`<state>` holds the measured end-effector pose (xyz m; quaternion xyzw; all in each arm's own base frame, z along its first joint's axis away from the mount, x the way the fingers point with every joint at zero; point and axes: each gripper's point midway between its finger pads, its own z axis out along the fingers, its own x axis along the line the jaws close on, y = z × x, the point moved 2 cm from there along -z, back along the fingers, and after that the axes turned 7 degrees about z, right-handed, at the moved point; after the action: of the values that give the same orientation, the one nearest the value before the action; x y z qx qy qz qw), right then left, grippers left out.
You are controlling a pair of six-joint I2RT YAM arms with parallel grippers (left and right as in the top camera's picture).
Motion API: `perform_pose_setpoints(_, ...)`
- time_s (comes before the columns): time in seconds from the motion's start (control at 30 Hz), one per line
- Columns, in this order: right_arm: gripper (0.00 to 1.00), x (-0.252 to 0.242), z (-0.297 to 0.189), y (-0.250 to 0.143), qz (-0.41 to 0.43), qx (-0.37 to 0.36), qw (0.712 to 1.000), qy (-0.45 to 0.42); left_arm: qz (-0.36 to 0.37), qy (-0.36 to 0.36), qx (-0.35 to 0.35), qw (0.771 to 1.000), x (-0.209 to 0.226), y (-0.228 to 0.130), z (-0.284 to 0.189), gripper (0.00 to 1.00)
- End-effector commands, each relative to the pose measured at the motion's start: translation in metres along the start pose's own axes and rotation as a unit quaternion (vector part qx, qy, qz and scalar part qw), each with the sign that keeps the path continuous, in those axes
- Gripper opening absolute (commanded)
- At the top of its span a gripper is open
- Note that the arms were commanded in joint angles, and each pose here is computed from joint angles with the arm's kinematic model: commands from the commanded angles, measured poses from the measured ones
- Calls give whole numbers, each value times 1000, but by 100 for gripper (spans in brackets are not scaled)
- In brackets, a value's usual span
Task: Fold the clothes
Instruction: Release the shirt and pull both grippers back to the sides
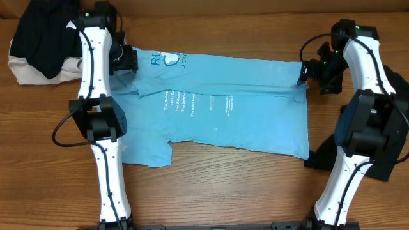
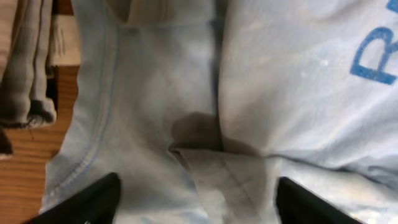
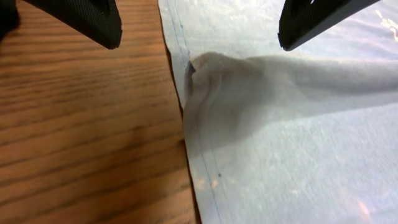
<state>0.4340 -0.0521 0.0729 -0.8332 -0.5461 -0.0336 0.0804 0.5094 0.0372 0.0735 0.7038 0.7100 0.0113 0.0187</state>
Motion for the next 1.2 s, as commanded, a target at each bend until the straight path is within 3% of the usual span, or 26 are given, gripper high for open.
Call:
perform_pose_setpoints(0.0, 84, 13, -55, 2, -11, -63, 998, 28, 1, -25, -78, 997, -10, 9, -66, 89)
perform_pose_setpoints(0.17, 86, 27, -145, -23, -17, -154, 986, 67, -2, -34, -191, 981, -17, 0, -171, 98)
perform_pose_setpoints(0.37, 88, 27, -236, -93, -15, -236, 967, 94, -8, -39, -313, 949, -25, -43, -290, 100)
perform_pose_setpoints(0.57, 88, 17, -278, -165, -7, -264, 959, 106, 13, -53, -366, 929, -43, -92, -351, 100)
perform_pose_setpoints(0.67, 88, 16, -288, -192, -5, -274, 955, 114, -6, -39, -343, 939, -45, -116, -351, 100)
perform_pose_setpoints(0.83, 88, 26, -282, -232, -8, -267, 954, 134, -67, -11, -247, 967, -36, -158, -311, 100)
perform_pose_setpoints(1.0, 88, 31, -242, -250, -5, -229, 966, 121, -138, 37, -151, 978, -20, -198, -252, 100)
perform_pose_setpoints(1.17, 88, 35, -183, -253, -3, -171, 981, 93, -196, 36, -111, 974, -19, -226, -183, 100)
